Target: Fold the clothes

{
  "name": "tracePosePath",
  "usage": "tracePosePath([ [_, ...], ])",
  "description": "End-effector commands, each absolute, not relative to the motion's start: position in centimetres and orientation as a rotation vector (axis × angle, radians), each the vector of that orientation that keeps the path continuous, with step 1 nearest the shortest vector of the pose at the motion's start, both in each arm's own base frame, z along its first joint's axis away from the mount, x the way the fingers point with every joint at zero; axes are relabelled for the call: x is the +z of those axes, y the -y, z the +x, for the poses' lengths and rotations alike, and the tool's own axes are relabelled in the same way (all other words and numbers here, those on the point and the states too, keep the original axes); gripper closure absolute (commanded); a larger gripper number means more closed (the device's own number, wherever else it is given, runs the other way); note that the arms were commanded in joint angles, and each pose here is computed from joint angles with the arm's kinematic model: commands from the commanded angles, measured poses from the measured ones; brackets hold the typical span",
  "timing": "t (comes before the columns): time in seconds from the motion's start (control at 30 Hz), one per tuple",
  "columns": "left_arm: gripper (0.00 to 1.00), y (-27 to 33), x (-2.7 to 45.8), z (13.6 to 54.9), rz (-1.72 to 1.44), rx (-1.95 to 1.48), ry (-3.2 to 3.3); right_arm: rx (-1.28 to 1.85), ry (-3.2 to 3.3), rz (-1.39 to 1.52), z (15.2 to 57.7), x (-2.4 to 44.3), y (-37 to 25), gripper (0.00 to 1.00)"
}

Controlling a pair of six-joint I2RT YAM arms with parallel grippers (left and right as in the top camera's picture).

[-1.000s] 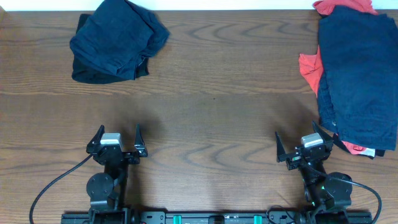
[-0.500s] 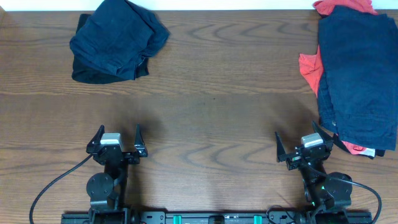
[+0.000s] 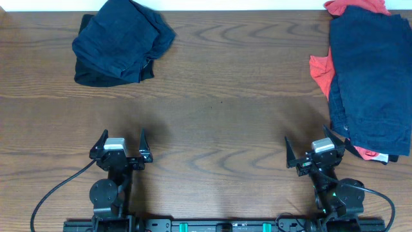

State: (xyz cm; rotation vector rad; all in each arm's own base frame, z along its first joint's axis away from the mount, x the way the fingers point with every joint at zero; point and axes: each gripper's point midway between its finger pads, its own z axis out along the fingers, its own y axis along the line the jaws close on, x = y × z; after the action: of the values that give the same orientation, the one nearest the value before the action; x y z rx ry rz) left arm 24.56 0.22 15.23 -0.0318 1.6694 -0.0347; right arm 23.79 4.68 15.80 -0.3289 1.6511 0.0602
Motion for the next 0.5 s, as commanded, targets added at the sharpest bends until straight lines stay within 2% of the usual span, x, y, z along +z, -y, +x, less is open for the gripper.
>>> tracePosePath([
  [0.0, 0.02, 0.06, 13.91, 24.42, -0.023, -0.050, -1.716, 0.061, -1.653, -0.312, 23.84, 15.69, -4.47, 0.01],
  [0.47, 0.02, 0.07, 13.91, 24.42, -0.023, -0.051, -1.715, 0.053, -1.652, -0.306, 23.87, 15.73, -4.33, 0.01],
])
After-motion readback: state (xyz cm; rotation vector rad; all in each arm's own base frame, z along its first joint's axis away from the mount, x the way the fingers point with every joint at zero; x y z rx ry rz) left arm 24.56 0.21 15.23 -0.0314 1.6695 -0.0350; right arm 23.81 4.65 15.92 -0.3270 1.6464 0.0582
